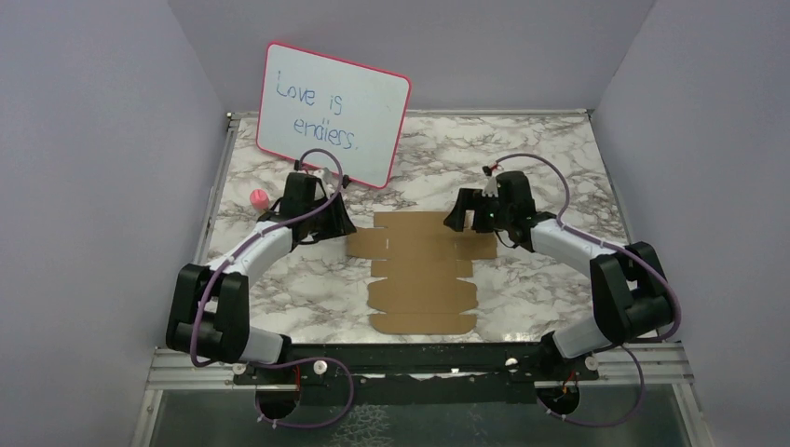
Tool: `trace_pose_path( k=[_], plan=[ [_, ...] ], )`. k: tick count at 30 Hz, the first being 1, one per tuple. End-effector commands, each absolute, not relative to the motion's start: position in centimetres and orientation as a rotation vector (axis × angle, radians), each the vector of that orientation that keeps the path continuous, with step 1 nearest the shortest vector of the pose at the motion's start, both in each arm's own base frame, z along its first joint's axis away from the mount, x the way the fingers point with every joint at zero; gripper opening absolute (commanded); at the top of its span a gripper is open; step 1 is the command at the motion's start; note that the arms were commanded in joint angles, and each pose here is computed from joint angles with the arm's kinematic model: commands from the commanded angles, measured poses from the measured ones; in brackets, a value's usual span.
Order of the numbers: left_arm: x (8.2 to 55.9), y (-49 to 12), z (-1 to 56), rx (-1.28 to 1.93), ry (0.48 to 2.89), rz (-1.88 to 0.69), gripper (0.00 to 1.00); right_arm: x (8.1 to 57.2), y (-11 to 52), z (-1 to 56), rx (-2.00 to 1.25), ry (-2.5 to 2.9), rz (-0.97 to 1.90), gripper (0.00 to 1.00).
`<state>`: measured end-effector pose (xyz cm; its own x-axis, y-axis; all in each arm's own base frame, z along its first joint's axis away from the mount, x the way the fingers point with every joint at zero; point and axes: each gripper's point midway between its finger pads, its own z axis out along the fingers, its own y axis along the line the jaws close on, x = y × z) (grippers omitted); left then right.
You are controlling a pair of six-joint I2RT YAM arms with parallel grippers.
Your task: Fold the paper box
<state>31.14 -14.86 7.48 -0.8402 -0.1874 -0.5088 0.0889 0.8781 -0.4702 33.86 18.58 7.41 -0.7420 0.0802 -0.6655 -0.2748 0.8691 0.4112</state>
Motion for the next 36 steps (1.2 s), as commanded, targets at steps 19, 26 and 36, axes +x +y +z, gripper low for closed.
trace_pose_path(
  k=[19, 26, 36],
  plan=[
    [38.0, -19.0, 8.6, -0.101, 2.403, -0.972, 0.59, 38.1, 17.3, 4.9, 0.135, 2.304, 0.964, 0.79],
    [37.8, -20.1, 7.1, -0.086, 2.448, -0.998, 0.60, 37.9, 17.7, 4.4, 0.118, 2.323, 1.000, 0.75],
    [36.9, -21.4, 5.7, -0.056, 2.491, -1.006, 0.60, 37.8, 18.2, 4.7, 0.101, 2.316, 1.050, 0.50]
  ],
)
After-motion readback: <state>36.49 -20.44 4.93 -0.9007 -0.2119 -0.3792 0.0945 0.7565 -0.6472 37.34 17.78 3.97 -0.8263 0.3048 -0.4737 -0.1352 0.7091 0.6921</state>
